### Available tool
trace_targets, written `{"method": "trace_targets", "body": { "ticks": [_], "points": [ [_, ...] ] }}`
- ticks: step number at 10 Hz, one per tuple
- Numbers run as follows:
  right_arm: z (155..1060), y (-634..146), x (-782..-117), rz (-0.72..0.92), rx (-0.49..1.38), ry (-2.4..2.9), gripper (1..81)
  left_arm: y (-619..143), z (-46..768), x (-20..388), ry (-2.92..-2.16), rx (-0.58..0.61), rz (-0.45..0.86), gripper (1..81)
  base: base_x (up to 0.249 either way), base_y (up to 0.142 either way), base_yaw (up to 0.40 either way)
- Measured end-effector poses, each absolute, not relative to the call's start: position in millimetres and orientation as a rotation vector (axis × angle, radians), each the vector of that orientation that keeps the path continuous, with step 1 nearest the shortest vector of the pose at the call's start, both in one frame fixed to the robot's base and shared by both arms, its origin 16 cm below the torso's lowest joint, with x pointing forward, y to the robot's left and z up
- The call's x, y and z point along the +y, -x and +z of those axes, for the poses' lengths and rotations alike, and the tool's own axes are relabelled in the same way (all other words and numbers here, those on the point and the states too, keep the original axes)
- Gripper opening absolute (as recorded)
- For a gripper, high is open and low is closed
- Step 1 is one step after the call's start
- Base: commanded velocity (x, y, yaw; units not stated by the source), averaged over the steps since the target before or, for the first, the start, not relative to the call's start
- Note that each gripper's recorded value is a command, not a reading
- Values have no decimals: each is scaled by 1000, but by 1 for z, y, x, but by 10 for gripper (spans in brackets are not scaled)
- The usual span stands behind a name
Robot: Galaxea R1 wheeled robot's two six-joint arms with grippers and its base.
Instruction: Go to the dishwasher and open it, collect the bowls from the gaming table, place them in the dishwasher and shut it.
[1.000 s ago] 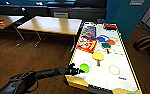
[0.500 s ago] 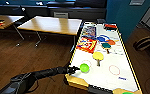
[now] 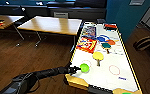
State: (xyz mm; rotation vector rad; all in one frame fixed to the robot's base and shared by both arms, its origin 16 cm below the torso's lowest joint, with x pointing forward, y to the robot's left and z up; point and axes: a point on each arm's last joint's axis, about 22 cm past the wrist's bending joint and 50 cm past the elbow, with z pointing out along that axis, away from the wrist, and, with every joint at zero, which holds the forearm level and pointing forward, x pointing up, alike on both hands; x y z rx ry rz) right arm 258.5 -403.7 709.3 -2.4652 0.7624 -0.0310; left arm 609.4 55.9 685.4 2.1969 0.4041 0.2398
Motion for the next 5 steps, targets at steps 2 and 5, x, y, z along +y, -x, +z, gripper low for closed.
{"method": "trace_targets", "body": {
  "ticks": [2, 5],
  "points": [
    [707, -259, -403, -30, 763, 2465, 10, -612, 683, 41, -2194, 401, 240, 811, 0, 0, 0],
    [706, -259, -403, -30, 762, 2465, 10, -623, 673, 23, -2212, 420, 258, 811, 0, 0, 0]
  ]
}}
